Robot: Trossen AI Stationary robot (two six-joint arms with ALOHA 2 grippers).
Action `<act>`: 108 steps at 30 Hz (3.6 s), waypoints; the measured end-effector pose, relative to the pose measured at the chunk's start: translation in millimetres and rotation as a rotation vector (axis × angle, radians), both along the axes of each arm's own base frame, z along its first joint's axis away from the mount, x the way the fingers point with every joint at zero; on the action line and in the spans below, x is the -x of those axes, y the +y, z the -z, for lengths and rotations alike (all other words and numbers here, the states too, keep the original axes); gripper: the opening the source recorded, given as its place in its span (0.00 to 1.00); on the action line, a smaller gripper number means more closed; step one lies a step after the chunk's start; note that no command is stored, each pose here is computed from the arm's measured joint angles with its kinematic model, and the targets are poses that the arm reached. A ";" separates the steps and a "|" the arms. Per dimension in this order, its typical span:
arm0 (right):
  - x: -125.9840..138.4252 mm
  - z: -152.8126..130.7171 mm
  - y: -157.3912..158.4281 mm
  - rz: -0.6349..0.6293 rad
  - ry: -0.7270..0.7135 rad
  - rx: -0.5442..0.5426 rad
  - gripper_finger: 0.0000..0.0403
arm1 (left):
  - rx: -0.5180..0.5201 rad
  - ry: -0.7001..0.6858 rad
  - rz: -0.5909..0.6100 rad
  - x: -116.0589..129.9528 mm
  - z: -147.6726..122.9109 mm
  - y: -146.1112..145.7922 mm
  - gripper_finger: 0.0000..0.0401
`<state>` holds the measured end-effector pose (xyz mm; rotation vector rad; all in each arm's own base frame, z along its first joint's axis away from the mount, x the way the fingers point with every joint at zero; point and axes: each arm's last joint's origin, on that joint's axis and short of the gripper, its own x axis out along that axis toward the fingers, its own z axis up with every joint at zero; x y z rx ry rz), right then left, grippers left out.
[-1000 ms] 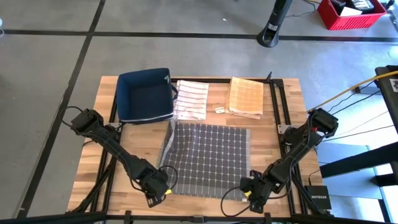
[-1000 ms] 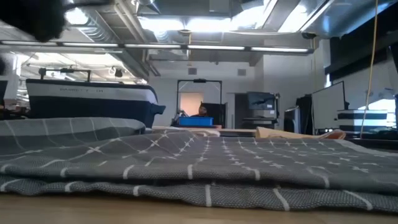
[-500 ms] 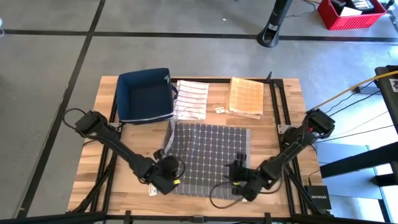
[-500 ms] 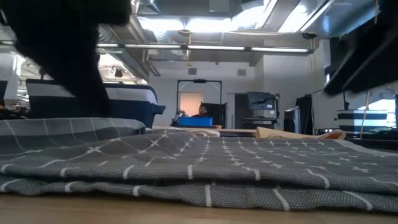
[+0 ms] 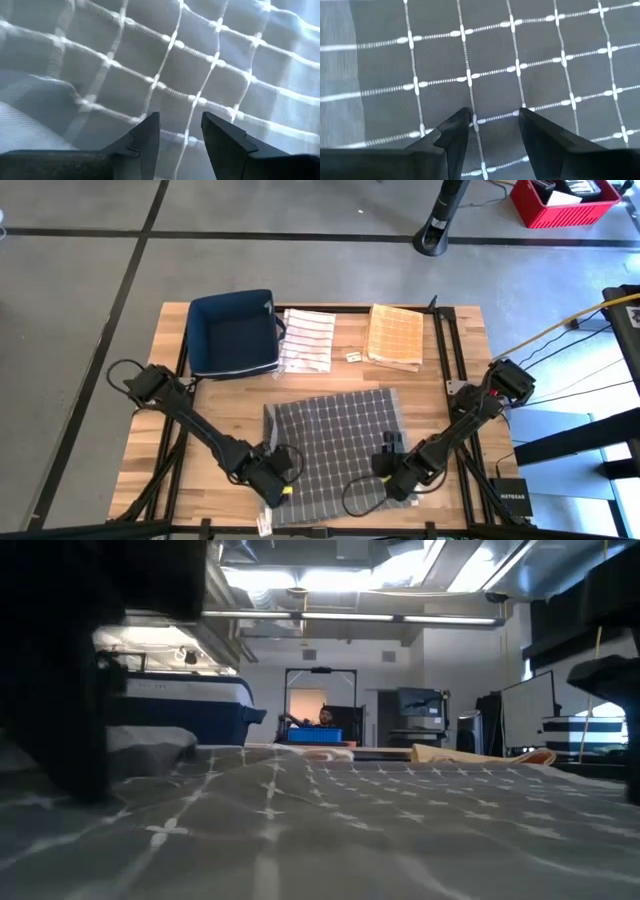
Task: Fold towel
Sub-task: Fold the gray towel
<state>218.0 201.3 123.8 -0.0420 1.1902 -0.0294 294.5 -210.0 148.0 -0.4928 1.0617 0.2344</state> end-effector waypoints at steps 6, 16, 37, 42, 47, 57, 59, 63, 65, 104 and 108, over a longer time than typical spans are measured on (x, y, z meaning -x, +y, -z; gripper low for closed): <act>1.8 -0.2 12.2 -0.013 -0.141 0.027 0.41 | -0.274 -0.120 0.089 -12.8 -72.3 17.1 0.35; -1.1 5.8 14.2 -0.023 -0.167 0.060 0.41 | -0.534 0.228 0.099 -25.0 -36.3 106.6 0.35; 2.4 13.4 9.0 0.101 -0.123 0.068 0.41 | -0.436 0.547 -0.016 35.5 -33.0 96.8 0.35; -2.2 13.4 6.2 0.099 -0.126 0.066 0.41 | -0.380 0.341 0.037 24.2 -44.4 87.9 0.35; -2.4 13.1 5.8 0.088 -0.122 0.070 0.41 | -0.230 0.133 0.067 21.3 -68.7 59.9 0.35; -7.5 -11.9 12.4 0.037 -0.112 0.060 0.41 | -0.049 -0.015 0.132 29.9 -29.6 -23.2 0.35; -10.9 -27.0 15.2 0.018 -0.171 0.050 0.41 | -0.032 -0.009 0.138 29.3 -16.2 -33.3 0.35; -13.5 -29.6 6.2 -0.019 -0.178 0.140 0.41 | -0.033 0.090 0.137 28.9 10.2 -37.9 0.35; -18.1 -28.6 -4.4 -0.003 -0.154 0.185 0.41 | -0.012 0.151 0.129 30.0 14.8 -37.3 0.35; -13.0 -76.9 -52.5 0.063 -0.117 -0.043 0.41 | 0.161 -0.035 0.203 34.3 -52.7 -51.2 0.35; 4.8 -73.7 -12.0 0.011 -0.231 -0.046 0.41 | 0.220 -0.008 0.217 46.3 -55.0 -72.5 0.35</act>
